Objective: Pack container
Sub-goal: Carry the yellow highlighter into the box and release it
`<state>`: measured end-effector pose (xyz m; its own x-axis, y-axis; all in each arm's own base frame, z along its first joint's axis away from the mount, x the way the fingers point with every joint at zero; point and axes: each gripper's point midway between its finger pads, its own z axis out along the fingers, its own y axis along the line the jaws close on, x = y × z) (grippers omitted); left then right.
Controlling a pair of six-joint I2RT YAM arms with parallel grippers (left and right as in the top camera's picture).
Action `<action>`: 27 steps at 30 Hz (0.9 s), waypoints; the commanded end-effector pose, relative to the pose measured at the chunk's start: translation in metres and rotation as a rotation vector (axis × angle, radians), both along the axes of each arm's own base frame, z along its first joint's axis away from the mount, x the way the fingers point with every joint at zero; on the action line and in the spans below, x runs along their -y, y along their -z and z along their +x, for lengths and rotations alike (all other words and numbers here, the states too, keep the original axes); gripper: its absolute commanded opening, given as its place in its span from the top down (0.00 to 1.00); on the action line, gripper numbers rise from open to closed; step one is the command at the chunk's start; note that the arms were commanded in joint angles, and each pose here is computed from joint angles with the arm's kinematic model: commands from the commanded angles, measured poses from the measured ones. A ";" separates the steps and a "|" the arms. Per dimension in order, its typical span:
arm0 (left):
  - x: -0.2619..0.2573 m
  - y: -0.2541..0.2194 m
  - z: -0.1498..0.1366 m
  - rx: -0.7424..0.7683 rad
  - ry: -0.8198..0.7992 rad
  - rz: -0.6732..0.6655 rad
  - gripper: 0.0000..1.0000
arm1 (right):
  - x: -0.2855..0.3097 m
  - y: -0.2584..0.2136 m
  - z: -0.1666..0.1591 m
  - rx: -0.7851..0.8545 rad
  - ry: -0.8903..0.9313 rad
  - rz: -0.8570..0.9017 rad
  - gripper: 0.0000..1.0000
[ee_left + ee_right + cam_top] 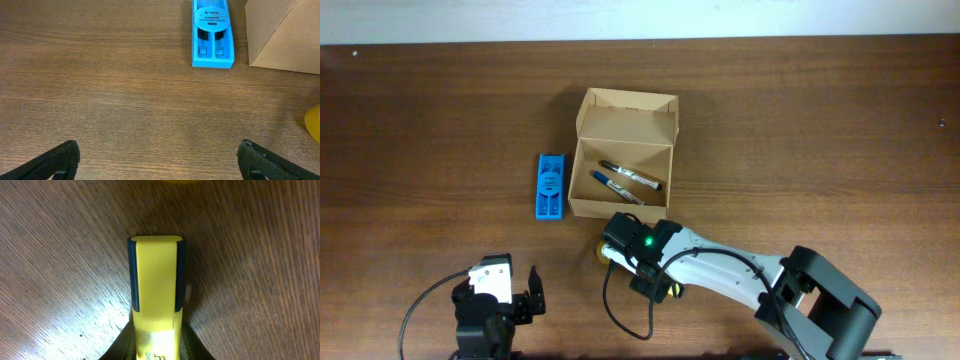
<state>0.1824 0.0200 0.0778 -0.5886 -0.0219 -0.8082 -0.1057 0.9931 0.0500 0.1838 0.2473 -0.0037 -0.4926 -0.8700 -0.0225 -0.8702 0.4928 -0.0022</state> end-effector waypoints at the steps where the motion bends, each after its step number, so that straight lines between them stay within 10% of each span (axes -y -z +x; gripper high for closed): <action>1: -0.001 0.002 0.000 -0.002 0.008 0.020 0.00 | -0.011 -0.006 0.005 -0.001 0.028 0.012 0.80; 27: -0.001 0.002 0.000 -0.002 0.008 0.020 0.00 | -0.100 -0.175 0.092 0.311 0.029 0.279 0.80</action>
<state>0.1824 0.0200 0.0778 -0.5886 -0.0219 -0.8082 -0.1057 0.9931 0.0500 0.2586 0.3442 0.1572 -0.4706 -0.8029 -0.3657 -0.8518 0.5216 -0.0489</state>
